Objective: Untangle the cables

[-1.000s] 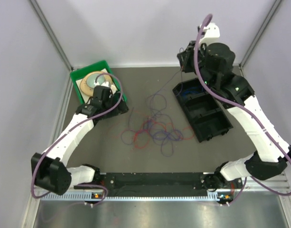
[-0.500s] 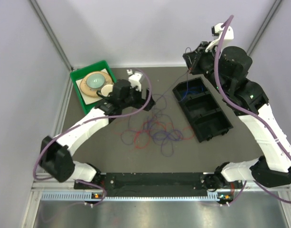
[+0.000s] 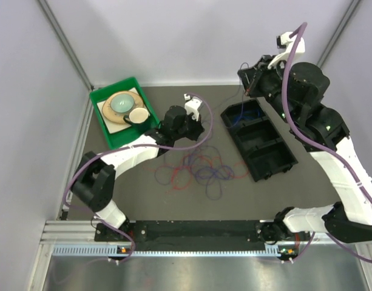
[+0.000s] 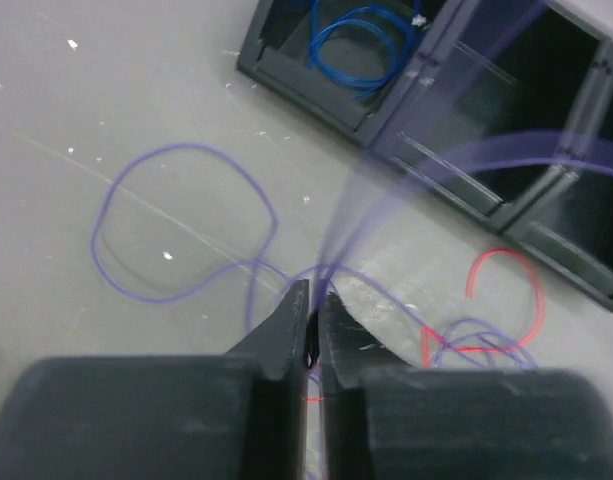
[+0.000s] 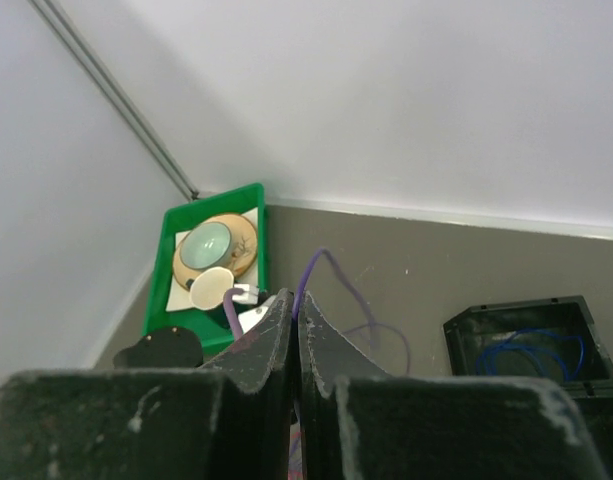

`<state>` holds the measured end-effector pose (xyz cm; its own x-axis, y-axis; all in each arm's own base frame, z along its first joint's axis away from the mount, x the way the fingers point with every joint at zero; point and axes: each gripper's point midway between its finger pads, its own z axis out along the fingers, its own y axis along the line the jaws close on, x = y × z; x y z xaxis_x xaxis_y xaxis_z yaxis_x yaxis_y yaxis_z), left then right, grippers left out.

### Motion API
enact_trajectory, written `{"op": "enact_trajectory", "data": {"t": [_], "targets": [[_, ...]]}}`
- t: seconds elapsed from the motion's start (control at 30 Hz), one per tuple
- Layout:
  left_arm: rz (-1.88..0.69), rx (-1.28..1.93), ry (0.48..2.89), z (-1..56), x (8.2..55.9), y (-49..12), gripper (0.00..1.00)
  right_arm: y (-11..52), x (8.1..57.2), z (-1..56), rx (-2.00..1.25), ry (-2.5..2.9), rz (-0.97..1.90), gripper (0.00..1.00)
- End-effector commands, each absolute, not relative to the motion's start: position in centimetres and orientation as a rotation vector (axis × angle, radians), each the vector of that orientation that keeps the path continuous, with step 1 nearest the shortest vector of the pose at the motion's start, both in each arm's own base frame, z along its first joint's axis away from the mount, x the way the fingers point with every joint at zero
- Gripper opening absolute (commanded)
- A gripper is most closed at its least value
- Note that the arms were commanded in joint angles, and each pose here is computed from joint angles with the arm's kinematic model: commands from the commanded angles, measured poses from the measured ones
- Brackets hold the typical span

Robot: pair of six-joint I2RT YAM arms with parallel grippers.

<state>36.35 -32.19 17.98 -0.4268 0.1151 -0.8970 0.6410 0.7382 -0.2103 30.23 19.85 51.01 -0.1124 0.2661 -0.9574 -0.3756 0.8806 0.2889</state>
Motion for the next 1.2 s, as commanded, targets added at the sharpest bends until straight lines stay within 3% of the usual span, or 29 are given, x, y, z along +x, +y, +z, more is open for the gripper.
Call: {"op": "enact_trajectory", "data": {"t": [0.0,0.1,0.13,0.17,0.2,0.27,0.3,0.53,0.73,1.17], "targets": [[-0.664,0.488,1.844,23.2,38.4,-32.8,0.00,18.0,29.6,51.0,-0.038,1.581,0.520,0.00],[-0.673,0.476,1.809,27.1,37.8,-32.1,0.00,17.8,29.7,49.1,-0.025,1.612,0.519,0.01],[-0.679,0.462,1.790,28.4,37.6,-32.0,0.00,17.7,29.8,48.5,-0.014,1.628,0.525,0.12],[-0.702,0.442,1.734,31.3,37.1,-31.6,0.00,17.5,29.8,47.9,-0.010,1.641,0.528,0.44],[-0.717,0.422,1.708,32.8,36.9,-31.4,0.00,17.6,30.1,46.7,0.003,1.670,0.536,0.61],[-0.738,0.393,1.662,36.7,36.2,-30.7,0.00,16.9,30.3,45.4,0.028,1.706,0.543,0.92],[-0.738,0.383,1.695,37.1,35.9,-30.2,0.00,16.6,30.3,44.1,0.054,1.736,0.553,0.96],[-0.804,0.299,1.557,48.6,34.1,-28.5,0.00,16.7,30.0,37.1,0.073,1.866,0.642,0.99],[-0.835,0.258,1.452,54.4,32.8,-27.3,0.00,19.2,29.6,30.9,0.034,1.986,0.759,0.98],[-0.900,0.244,1.409,56.7,32.3,-27.7,0.00,26.9,29.2,30.0,-0.174,1.970,0.901,0.89]]}}
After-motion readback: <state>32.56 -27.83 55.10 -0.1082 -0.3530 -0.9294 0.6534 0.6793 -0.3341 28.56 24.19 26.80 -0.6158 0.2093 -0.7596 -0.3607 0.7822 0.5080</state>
